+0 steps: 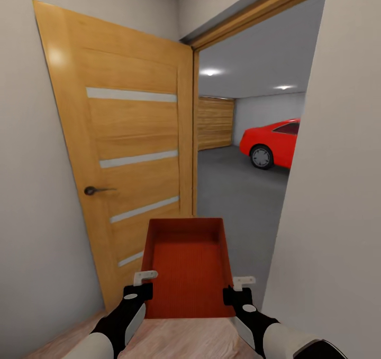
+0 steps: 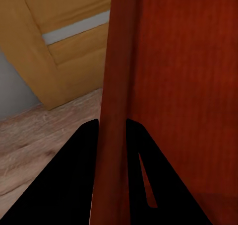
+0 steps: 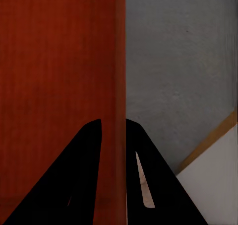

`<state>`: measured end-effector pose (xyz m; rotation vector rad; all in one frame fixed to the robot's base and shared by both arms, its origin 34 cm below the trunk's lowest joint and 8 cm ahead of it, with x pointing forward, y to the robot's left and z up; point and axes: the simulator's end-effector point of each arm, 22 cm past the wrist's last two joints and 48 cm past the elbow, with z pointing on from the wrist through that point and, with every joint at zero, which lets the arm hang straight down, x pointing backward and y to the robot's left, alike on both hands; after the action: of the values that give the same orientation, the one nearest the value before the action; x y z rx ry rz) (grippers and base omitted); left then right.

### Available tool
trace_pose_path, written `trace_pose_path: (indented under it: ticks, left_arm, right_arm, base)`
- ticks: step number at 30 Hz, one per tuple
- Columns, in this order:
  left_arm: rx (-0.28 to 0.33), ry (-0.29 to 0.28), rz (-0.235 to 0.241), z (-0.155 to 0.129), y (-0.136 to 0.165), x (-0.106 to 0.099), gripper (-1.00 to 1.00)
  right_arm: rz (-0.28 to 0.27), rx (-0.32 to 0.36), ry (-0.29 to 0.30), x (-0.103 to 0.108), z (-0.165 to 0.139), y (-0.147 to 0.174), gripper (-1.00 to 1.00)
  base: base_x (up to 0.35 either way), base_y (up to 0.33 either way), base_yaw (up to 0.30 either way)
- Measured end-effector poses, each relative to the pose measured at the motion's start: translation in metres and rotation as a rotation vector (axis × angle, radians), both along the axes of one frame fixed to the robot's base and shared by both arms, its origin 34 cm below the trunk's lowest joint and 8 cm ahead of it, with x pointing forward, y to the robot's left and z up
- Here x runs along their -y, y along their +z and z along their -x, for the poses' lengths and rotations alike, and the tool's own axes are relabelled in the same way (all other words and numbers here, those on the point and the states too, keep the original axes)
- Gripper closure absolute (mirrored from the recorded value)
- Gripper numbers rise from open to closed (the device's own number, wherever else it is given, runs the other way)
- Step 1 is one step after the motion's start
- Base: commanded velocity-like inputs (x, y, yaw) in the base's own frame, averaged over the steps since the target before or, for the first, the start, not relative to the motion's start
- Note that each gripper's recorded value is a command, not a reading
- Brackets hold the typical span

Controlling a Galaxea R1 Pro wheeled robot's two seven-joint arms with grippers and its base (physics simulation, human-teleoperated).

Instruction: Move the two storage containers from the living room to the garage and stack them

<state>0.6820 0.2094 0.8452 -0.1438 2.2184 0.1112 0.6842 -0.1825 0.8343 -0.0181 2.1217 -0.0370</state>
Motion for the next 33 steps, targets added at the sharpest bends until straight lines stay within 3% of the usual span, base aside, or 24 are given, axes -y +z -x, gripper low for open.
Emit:
trace_pose_path:
  ticks: [12,21,33]
  left_arm:
    - [-0.001,0.000,0.000,0.0000,0.0000,0.0000,1.00]
    - [-0.001,0.000,0.000,0.0000,0.0000,-0.0001,1.00]
    - [-0.002,0.000,-0.001,0.0002,-0.0003,0.0001,1.00]
  right_arm:
    - [0.000,0.000,0.000,0.0000,0.0001,-0.0001,1.00]
    - [-0.001,-0.001,0.000,-0.0001,0.0001,-0.0002,1.00]
    - [0.000,-0.002,-0.001,0.0001,0.0003,-0.0005,1.00]
  base:
    - [0.291,0.218,-0.284]
    - [0.291,0.223,-0.102]
    - [0.285,0.234,-0.281]
